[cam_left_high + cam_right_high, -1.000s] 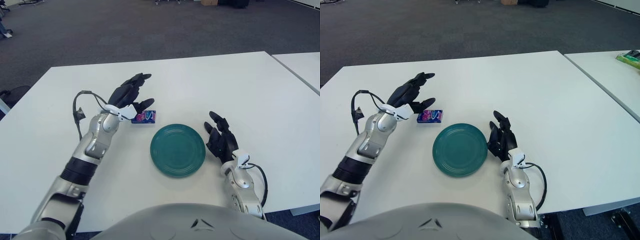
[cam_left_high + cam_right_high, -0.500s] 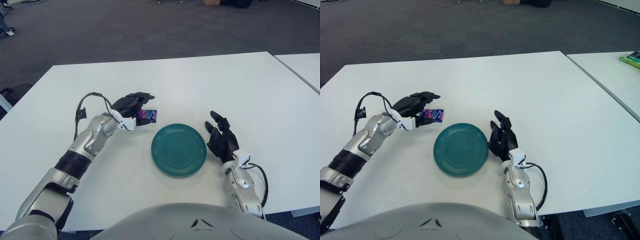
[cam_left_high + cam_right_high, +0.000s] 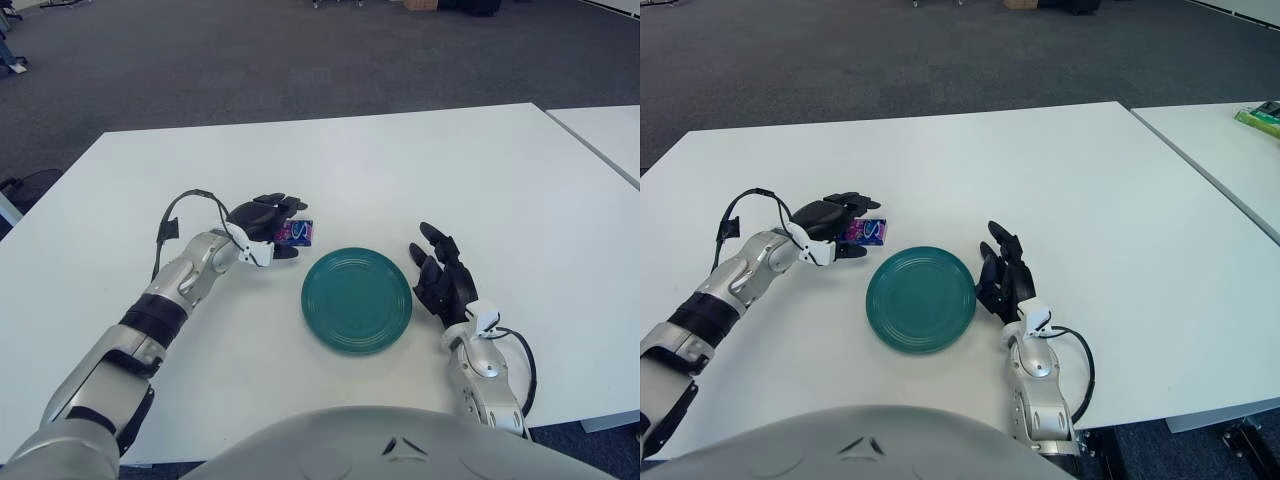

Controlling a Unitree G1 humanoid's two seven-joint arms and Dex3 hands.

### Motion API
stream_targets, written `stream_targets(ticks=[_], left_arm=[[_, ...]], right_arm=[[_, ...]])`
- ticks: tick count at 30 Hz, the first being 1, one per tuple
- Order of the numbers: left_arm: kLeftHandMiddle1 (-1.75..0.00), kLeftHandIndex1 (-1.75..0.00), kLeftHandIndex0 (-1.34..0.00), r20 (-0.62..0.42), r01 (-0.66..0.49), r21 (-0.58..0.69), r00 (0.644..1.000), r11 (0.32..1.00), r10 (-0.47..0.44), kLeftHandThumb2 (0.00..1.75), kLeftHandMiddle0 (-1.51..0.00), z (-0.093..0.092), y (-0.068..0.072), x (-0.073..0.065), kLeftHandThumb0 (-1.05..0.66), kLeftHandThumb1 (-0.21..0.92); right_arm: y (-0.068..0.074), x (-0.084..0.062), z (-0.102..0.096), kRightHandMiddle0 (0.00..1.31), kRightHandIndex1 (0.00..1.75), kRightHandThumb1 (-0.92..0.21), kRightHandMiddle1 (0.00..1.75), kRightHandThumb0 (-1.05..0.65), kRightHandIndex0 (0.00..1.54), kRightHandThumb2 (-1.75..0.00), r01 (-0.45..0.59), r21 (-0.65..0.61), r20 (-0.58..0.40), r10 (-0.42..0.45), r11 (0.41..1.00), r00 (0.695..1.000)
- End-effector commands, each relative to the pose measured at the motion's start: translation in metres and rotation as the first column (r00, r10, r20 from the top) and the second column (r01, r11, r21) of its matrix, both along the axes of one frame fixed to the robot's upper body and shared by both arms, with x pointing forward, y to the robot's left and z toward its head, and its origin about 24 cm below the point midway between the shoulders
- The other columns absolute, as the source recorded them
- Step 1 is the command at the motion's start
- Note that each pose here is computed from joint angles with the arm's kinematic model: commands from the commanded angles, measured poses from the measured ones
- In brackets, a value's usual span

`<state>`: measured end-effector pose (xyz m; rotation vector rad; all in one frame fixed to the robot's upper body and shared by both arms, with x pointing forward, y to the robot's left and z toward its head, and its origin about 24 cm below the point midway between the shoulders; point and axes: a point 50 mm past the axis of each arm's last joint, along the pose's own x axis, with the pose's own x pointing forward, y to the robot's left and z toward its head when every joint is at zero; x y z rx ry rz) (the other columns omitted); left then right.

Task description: Put the gum into the plate.

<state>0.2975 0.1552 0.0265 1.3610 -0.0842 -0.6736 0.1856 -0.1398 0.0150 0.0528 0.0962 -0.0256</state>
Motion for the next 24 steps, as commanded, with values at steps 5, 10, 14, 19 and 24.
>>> stream_targets(ticks=[5,10,14,19,24], left_arm=[[-0.01,-0.68,0.0,0.003,-0.004,0.034,1.0,0.999,0.004,0.47,-0.18,-0.006,-0.003,0.008,-1.04,0.92],[-0.01,-0.69,0.0,-0.02,-0.023,0.041,1.0,0.999,0.024,0.48,-0.19,-0.013,-0.003,0.011,-1.03,0.92],[-0.01,-0.69,0.0,-0.035,-0.044,0.048,0.998,0.998,0.046,0.5,-0.19,-0.016,-0.003,0.014,-1.04,0.92],[0.0,-0.68,0.0,-0.058,-0.067,0.053,0.996,0.996,0.07,0.54,-0.19,-0.019,-0.004,0.017,-1.05,0.92],[-0.01,-0.69,-0.01,-0.089,-0.091,0.067,0.991,0.994,0.096,0.57,-0.2,-0.024,-0.005,0.018,-1.04,0.92]], right_arm=[[-0.001,-0.007,-0.015,0.0,0.0,-0.92,0.52,-0.7,0.3,-0.96,0.02,0.021,-0.083,-0.018,1.0,0.996],[-0.002,-0.007,-0.015,0.0,0.0,-0.92,0.51,-0.7,0.3,-0.95,0.025,0.025,-0.08,-0.023,0.999,0.997],[-0.002,-0.006,-0.016,0.0,0.0,-0.92,0.51,-0.7,0.3,-0.95,0.031,0.025,-0.077,-0.029,0.999,0.997],[-0.003,-0.006,-0.017,0.0,0.0,-0.92,0.52,-0.71,0.3,-0.95,0.03,0.025,-0.076,-0.028,0.999,0.997],[-0.003,-0.006,-0.018,0.0,0.0,-0.92,0.52,-0.71,0.3,-0.95,0.029,0.026,-0.075,-0.027,0.999,0.997]])
